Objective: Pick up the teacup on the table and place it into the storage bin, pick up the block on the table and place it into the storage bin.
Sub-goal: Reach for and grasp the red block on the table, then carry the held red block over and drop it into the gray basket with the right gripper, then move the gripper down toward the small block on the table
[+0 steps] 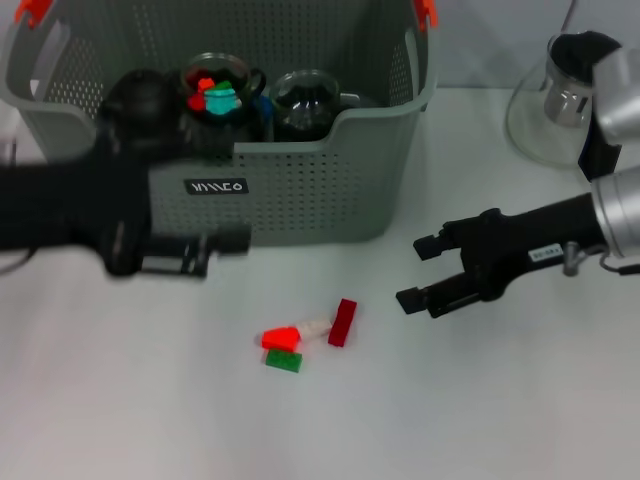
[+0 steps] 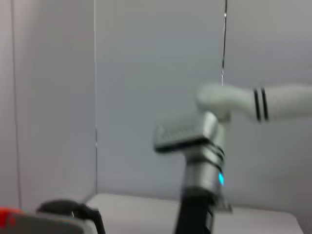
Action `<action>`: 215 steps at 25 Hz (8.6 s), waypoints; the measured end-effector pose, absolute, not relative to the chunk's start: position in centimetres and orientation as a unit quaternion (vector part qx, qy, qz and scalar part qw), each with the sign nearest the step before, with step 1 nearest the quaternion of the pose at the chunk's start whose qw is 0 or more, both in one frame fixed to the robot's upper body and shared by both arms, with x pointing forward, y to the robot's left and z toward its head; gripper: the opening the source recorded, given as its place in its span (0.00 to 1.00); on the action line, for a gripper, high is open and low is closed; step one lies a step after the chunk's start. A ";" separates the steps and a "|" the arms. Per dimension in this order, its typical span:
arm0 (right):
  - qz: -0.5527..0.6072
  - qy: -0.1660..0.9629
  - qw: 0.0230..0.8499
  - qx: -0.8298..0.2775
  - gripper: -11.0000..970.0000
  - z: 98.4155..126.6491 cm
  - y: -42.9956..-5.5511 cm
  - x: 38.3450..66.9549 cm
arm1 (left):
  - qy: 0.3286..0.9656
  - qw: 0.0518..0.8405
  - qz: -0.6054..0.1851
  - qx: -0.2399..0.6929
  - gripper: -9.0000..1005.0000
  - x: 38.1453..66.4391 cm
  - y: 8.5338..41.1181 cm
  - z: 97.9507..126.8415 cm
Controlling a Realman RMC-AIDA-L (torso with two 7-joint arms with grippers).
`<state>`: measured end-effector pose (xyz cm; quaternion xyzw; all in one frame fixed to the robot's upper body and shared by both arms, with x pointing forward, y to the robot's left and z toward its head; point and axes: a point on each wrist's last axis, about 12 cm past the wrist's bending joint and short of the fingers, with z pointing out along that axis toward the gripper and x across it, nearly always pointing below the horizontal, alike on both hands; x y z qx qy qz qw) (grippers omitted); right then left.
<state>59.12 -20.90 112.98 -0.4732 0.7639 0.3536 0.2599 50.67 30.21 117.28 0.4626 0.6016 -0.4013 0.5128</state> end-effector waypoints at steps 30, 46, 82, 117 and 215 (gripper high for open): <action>0.174 0.818 0.119 -0.536 0.97 112.8 -7.6 60.7 | 0.680 0.452 -0.344 0.464 0.89 47.3 32.4 110.6; 0.146 0.808 0.142 -0.553 0.97 111.4 -6.3 60.2 | 0.678 0.450 -0.346 0.467 0.89 47.4 32.2 110.6; 0.144 0.807 0.145 -0.554 0.97 110.0 -6.3 59.7 | 0.672 0.449 -0.357 0.469 0.89 48.1 31.5 110.6; 0.179 0.801 0.125 -0.558 0.72 110.5 -7.2 58.1 | 0.672 0.449 -0.359 0.468 0.89 48.3 31.4 110.6; 0.132 0.721 0.165 -0.660 0.97 111.9 -5.8 59.0 | 0.694 0.445 -0.347 0.447 0.89 49.0 31.9 110.0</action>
